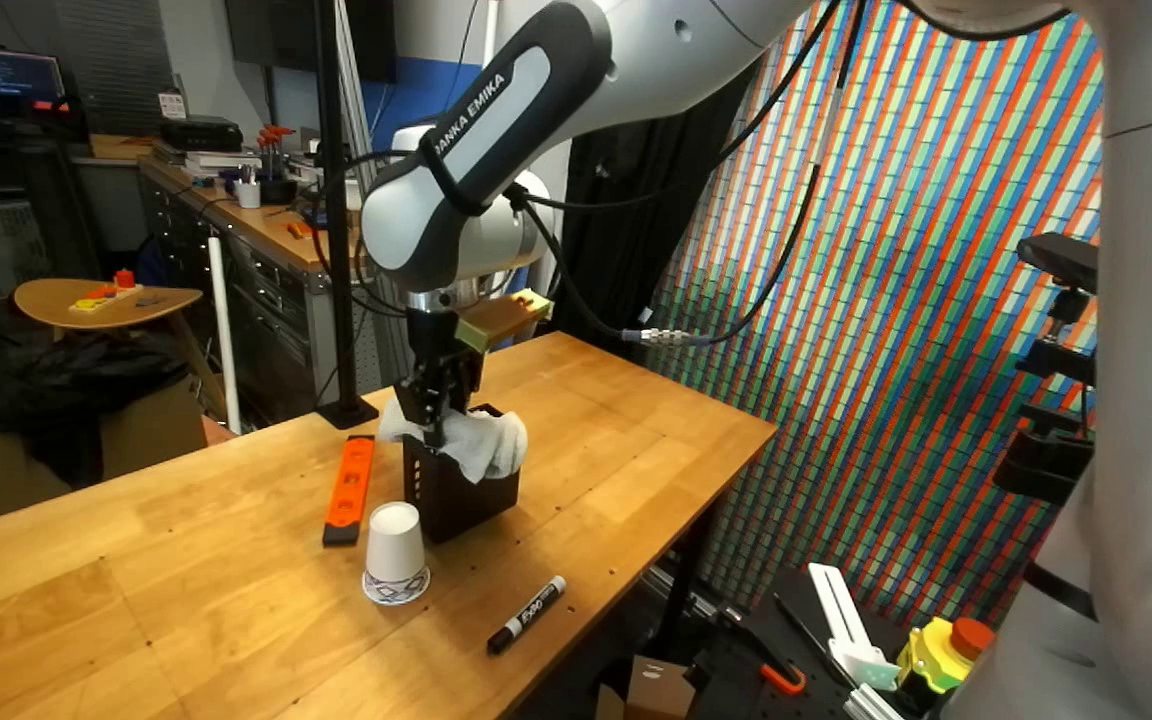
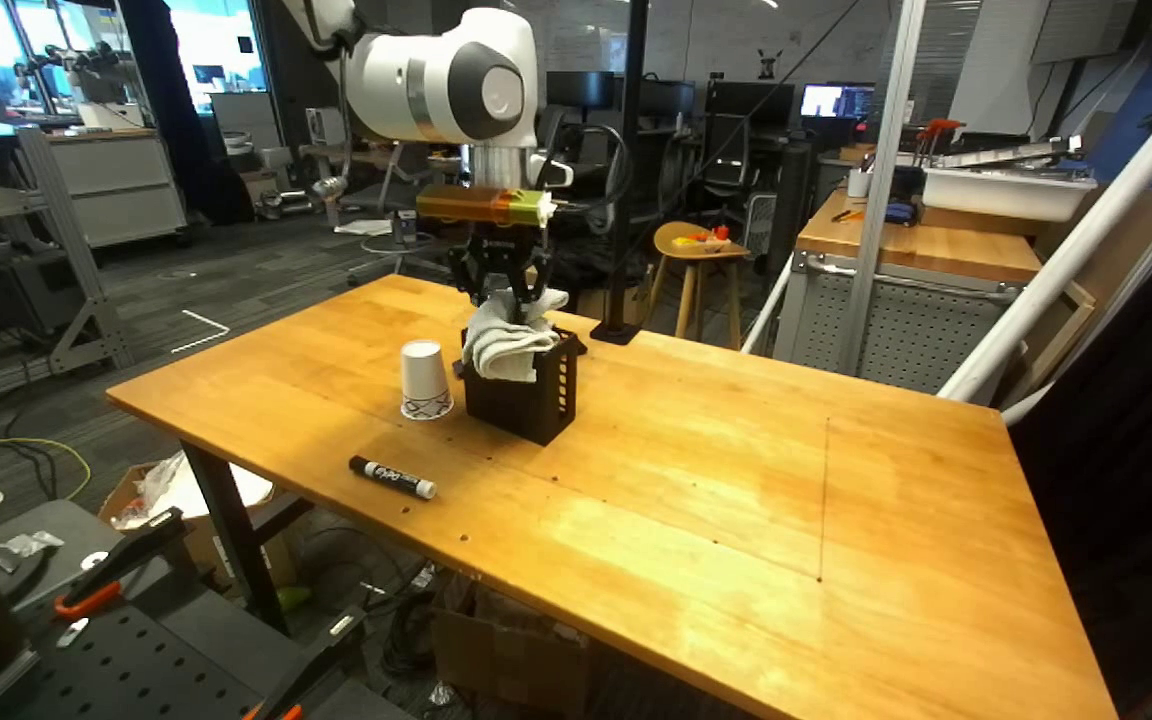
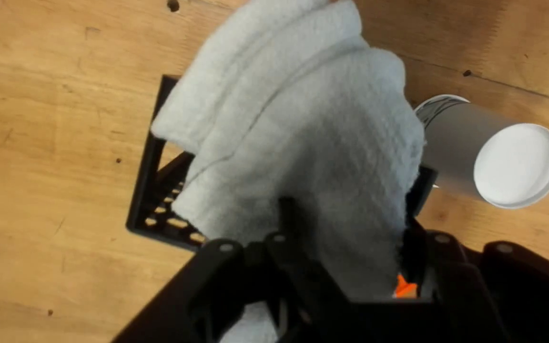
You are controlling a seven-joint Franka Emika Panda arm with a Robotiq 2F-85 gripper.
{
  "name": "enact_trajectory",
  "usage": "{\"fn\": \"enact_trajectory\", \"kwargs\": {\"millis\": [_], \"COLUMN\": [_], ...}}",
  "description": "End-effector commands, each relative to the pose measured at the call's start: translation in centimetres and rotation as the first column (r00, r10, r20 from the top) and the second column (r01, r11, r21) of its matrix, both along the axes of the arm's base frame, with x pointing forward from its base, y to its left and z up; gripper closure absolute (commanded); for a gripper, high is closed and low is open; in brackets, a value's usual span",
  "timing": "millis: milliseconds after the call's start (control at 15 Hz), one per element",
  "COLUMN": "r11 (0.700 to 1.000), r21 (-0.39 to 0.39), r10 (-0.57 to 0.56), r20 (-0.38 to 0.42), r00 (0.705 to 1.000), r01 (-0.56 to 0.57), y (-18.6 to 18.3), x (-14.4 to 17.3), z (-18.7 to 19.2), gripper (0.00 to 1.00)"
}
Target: Pick up the white towel and place it on the basket, push the towel into the basket
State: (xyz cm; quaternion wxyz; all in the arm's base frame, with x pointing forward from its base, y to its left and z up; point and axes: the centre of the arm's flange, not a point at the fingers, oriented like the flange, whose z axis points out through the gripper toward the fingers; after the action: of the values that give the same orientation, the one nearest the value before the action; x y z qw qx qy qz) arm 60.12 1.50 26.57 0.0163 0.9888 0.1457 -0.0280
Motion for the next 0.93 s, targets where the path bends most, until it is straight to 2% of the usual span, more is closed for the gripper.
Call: {"fn": "enact_trajectory", "kwargs": {"millis": [0,133,200,400,467,600,867], "r11": [0.996,0.991,0.988,0.981,0.979,0.975,0.969], "r21": [-0.059,-0.089,-0.103,-0.13,-0.137,-0.152,-0.176], "r10": [0.077,0.106,0.122,0.157,0.168,0.178,0.192], "r20": [0.061,0.087,0.098,0.114,0.116,0.11,0.089], "r00": [0.995,0.991,0.988,0.981,0.979,0.978,0.977], "r01": [-0.073,-0.098,-0.112,-0.142,-0.152,-0.16,-0.174], "y": [0.5,1.1,1.4,2.5,3.0,3.8,4.1], "x": [-0.9,-1.0,-1.1,-1.5,-1.6,-1.9,-2.4], "z": [5.5,7.7,8.6,10.2,10.5,10.7,10.1], "gripper": [0.16,0.02,0.0,0.02,0.25,0.36,0.69]}}
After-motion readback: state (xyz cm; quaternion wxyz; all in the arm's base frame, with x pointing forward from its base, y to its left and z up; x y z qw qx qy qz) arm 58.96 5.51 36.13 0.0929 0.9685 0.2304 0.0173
